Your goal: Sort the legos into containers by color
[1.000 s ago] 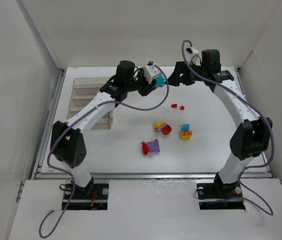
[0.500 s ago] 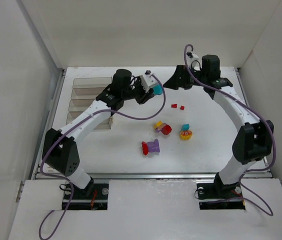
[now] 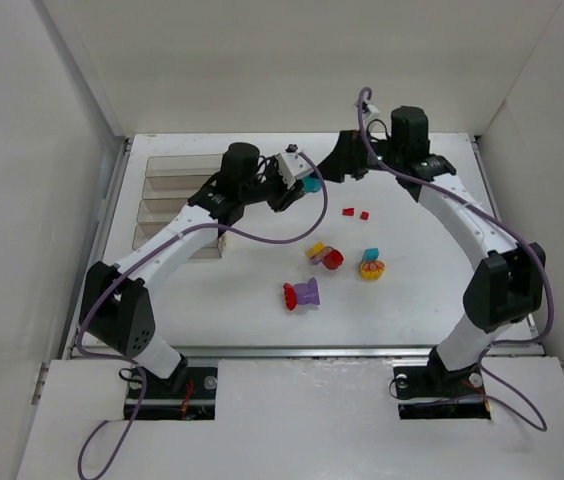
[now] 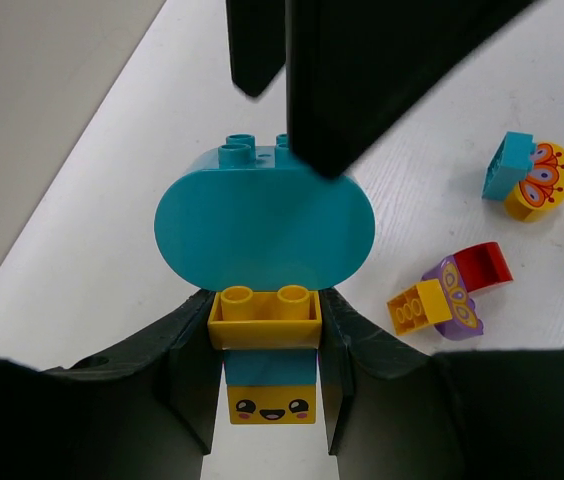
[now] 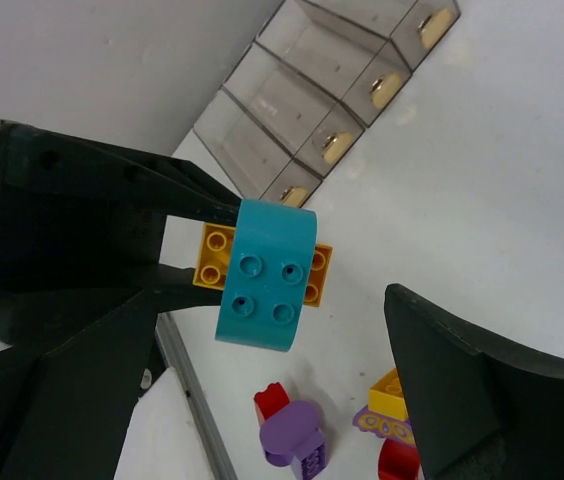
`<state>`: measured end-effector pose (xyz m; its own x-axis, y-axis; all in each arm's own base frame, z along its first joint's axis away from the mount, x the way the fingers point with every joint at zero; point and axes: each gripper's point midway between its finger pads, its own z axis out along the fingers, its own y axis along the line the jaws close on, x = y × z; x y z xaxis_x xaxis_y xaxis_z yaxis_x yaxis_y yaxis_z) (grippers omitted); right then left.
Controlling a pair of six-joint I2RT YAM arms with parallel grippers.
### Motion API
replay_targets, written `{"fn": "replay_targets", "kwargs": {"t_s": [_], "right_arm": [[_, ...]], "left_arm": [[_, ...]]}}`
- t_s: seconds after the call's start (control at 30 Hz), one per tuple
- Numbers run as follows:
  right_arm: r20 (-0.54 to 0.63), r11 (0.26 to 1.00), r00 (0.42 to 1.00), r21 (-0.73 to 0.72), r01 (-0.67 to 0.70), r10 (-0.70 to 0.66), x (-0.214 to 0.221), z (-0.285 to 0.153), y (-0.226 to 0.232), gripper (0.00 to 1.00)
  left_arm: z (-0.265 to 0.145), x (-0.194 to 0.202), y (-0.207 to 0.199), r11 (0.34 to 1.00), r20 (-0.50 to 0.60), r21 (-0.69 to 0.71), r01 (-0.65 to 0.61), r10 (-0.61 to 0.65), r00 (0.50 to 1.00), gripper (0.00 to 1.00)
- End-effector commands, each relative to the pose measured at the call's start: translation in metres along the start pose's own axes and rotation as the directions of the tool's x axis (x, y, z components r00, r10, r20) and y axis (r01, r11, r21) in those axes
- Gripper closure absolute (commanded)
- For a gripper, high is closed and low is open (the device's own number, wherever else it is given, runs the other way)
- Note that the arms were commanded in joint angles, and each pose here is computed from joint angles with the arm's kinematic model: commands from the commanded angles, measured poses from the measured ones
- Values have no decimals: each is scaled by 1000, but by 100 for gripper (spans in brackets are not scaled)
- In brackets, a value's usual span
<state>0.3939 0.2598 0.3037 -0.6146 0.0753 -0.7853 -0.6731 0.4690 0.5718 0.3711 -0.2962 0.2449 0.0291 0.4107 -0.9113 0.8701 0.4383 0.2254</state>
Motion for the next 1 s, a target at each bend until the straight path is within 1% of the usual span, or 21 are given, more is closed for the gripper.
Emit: {"fn": "replay_targets", "kwargs": {"t_s": [0.0,0.07,0.3,0.33,0.4,0.43,0.53,0.57,0.63,0.67,0.7,0.73,0.8,0.83,0.97], "right_arm": [[-6,999,1000,-46,21,-21,-4,16,11,0],[-29,998,999,-62,16,-18,4,25,16,0],[-31,998,999,-62,18,-20,4,29,17,1],[-31,998,999,-62,18,-20,4,29,17,5],[-34,997,999,-71,18,-20,5,29,18,9],[-28,997,999,-73,24,-26,2,28,20,15],[-43,996,999,-89,16,-20,6,30,20,24],[-50,996,999,-86,0,-4,8,32,17,31],[-51,994,999,-107,6,-11,6,31,22,42],[-58,995,998,-104,-2,-4,9,34,18,53],[-54,993,998,-117,6,-12,5,33,22,60],[-66,992,998,-122,-11,3,8,35,20,64],[-65,991,998,-132,-3,-5,7,37,26,74],[-63,989,998,-145,3,-12,6,36,28,76],[-78,987,997,-160,-14,2,10,38,28,93]], "left_arm": [[-17,-36,6,998,98,-41,-46,49,994,100],[-17,-36,6,998,98,-41,-46,49,994,100],[-21,-35,3,998,101,-34,-56,59,993,100],[-21,-35,2,998,101,-34,-56,59,993,100],[-21,-38,2,998,113,-28,-60,63,992,100],[-21,-38,2,998,113,-28,-60,63,992,100],[-21,-40,3,997,120,-32,-64,67,990,100],[-21,-40,3,997,120,-32,-64,67,990,100],[-22,-44,5,997,124,-43,-58,62,990,100],[-20,-45,1,998,127,-35,-61,65,990,100],[-20,-44,3,997,123,-44,-70,75,990,100],[-21,-44,4,996,122,-45,-81,86,989,100],[-19,-46,1,995,121,-46,-83,88,989,100],[-19,-45,2,995,117,-54,-82,88,989,100],[-19,-50,1,994,123,-58,-88,94,988,100]]}}
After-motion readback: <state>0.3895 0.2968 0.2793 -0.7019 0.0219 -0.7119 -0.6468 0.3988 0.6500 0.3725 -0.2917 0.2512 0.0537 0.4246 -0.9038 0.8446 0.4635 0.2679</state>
